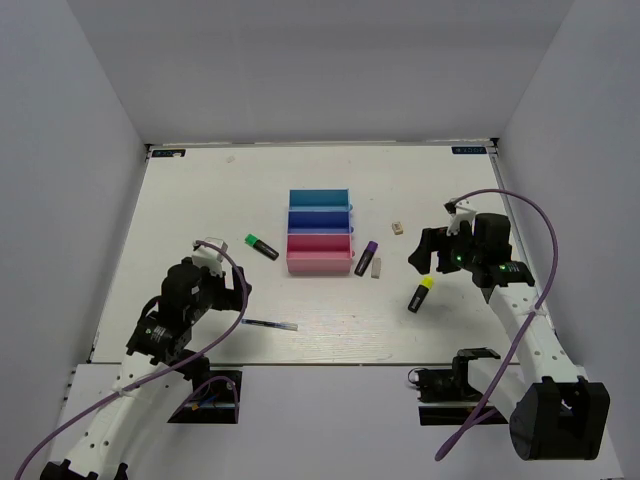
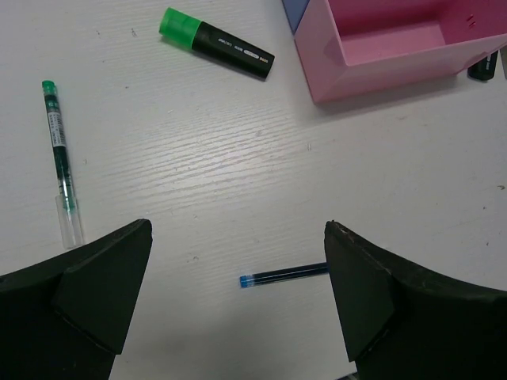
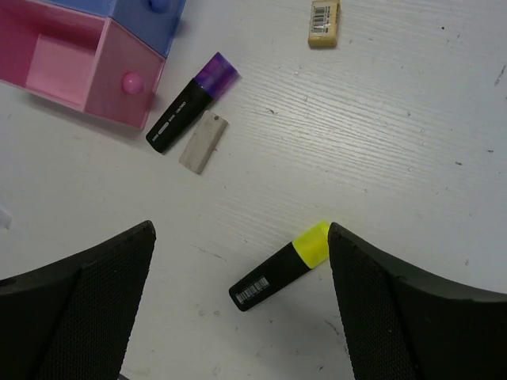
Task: Sort the stationery into containers
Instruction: Pick up the pen from the center of the board.
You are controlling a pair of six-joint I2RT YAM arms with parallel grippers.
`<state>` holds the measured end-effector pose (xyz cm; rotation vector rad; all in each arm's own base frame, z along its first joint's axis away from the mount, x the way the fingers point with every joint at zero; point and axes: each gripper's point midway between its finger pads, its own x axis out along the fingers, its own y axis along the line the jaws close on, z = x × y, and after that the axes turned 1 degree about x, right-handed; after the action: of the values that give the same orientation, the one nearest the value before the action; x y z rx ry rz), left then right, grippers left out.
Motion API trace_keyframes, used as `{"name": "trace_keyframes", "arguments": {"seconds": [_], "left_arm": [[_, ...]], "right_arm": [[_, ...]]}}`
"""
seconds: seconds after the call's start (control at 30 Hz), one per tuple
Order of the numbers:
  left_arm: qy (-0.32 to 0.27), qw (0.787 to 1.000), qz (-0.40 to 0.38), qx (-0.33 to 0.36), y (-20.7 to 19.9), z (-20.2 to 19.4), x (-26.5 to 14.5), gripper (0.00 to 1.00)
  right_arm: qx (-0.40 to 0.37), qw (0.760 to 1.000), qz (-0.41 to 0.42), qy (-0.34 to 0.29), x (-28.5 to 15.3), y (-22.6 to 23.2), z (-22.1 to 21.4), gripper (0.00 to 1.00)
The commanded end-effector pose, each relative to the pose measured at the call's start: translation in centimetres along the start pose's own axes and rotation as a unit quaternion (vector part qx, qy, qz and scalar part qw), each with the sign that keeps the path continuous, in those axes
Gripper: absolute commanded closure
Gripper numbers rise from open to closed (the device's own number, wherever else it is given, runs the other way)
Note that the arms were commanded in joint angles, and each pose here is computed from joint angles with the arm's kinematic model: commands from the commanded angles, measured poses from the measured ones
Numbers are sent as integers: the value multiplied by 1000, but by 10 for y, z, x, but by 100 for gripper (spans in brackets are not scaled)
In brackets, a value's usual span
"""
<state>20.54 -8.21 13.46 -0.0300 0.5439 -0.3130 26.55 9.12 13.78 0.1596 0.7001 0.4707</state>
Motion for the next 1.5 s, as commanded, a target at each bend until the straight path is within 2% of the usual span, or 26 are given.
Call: {"name": "trace_keyframes", "arguments": {"seconds": [0.0,0.1,0.17,0.2,0.3,0.33,0.37,0.4,0.43,0.47,0.5,0.53,0.6,0.63,0.67,0.77,0.8,0.87,0.9,0.93,0.97,1.03,1.07,1.13,1.3,1.47], "left_arm": [[-5,1000,-6,4,-2,1,1,0],[-2,1000,-4,2,-2,0,2,4],[0,1000,-3,2,-1,-1,3,21],[-2,1000,-4,2,-1,0,3,40],[4,1000,1,-3,0,-2,5,77],[6,1000,10,-6,3,-3,5,97],[7,1000,23,-9,7,-4,6,100],[12,999,41,-21,12,-6,8,100],[15,998,60,-28,18,-7,8,100],[22,996,71,-45,20,-7,9,100],[34,995,80,-52,22,-7,12,100],[50,992,85,-81,20,-11,17,90],[62,987,106,-108,23,0,17,48],[106,975,130,-145,24,-14,29,31],[116,968,150,-162,27,-7,27,25],[143,942,209,-221,34,8,46,21],[152,930,224,-248,34,12,56,21],[156,913,244,-288,36,23,74,23],[160,901,254,-314,35,35,85,24],[161,894,268,-322,37,38,89,24],[190,864,305,-354,42,20,103,26],[178,854,308,-378,41,45,116,29],[210,830,335,-394,42,26,127,29],[205,825,324,-416,38,48,141,29],[233,794,337,-449,35,36,185,29],[249,785,346,-449,34,31,196,27]], "right_arm": [[-34,999,13,-1,-3,3,2,9],[-94,994,45,16,-7,10,-7,9],[-133,990,47,24,-8,6,-11,9],[-135,989,49,33,-8,6,-15,9],[-146,988,23,45,-7,-5,-14,9],[-155,986,28,52,-8,-5,-16,9],[-168,983,40,56,-8,-3,-17,9],[-179,981,46,64,-8,-2,-21,9],[-171,982,56,54,-7,3,-18,27],[-160,984,62,54,-7,5,-18,78],[-151,985,58,57,-7,5,-19,100],[-145,987,45,51,-8,3,-14,100],[-132,990,27,44,-8,-1,-11,100],[-131,991,18,34,-8,-3,-7,34],[-126,992,10,25,-8,-4,-2,10],[-131,991,13,17,-9,-2,-2,9],[-127,992,14,14,-11,0,-1,21],[-119,993,3,14,-10,-3,0,73],[-117,993,3,14,-10,-3,0,80],[-116,993,3,17,-10,-3,0,80],[-111,994,-5,20,-10,-6,0,80],[-111,994,-6,20,-10,-6,0,73],[-114,993,-10,17,-11,-7,2,70],[-112,993,-13,17,-11,-8,2,67],[-117,993,-22,9,-14,-10,5,64],[-116,993,-26,6,-14,-11,6,64]]}}
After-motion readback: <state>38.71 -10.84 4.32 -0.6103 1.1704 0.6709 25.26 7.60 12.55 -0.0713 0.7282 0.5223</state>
